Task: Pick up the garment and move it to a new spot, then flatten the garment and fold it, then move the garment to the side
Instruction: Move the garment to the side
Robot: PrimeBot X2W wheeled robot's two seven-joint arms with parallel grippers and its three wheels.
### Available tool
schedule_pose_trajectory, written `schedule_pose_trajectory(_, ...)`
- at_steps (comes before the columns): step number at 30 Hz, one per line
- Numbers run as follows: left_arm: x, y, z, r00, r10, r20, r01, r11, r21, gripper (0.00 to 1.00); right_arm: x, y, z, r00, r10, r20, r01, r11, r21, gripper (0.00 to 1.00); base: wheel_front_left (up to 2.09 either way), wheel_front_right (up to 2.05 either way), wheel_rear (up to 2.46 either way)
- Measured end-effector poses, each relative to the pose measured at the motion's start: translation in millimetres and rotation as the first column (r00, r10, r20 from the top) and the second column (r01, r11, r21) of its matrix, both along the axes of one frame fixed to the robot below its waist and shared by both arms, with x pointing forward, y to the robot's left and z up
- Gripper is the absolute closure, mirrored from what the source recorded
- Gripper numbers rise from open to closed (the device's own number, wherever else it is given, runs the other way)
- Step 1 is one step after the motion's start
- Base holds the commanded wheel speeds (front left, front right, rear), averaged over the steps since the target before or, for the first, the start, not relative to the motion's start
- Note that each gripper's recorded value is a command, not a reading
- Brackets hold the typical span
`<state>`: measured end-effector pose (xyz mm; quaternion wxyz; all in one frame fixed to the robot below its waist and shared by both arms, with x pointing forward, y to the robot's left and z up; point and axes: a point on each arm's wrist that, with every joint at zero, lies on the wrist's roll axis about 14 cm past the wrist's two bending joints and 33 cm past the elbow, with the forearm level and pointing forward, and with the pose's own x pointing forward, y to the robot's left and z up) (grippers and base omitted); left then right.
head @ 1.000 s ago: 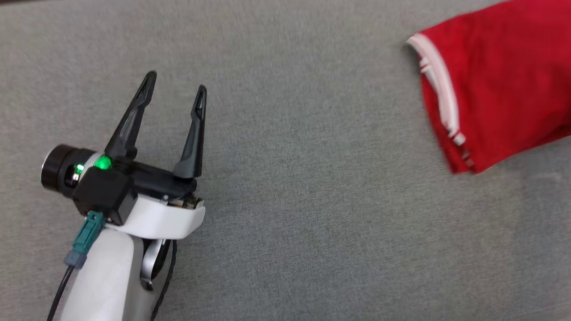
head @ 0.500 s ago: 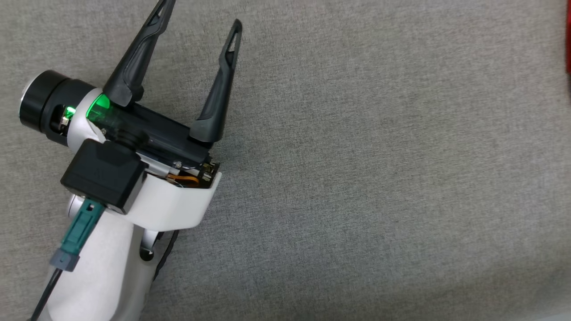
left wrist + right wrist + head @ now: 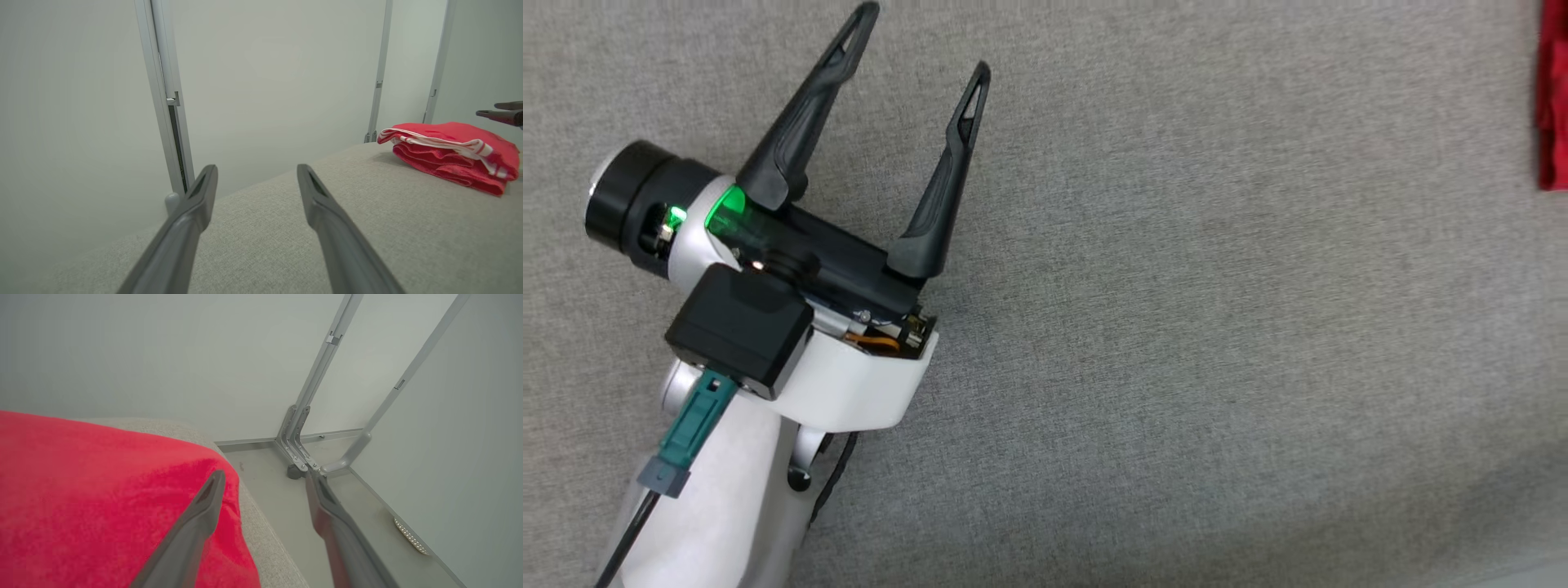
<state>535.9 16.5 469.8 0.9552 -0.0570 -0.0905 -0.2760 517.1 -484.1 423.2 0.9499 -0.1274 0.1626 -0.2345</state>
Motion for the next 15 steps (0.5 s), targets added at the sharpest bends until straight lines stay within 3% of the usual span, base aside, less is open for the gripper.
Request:
schedule_pose_trajectory(5, -12.9, 0.7, 6.6, 1.0, 0.01, -0.021, -0.01, 1.0, -0.003, 0.0, -15.7, 26.8, 4.2, 0.997, 0.016, 0.082, -0.024, 0.996, 0.09, 0.0, 0.0, 0.0, 0.0)
schedule_pose_trajectory(15, -45.3, 6.8, 21.6, 0.997, 0.048, -0.068, -0.048, 0.999, -0.008, 0.0, -57.1, 127.6, 30.7, 0.945, 0.167, 0.28, -0.229, 0.952, 0.204, 0.0, 0.0, 0.0, 0.0)
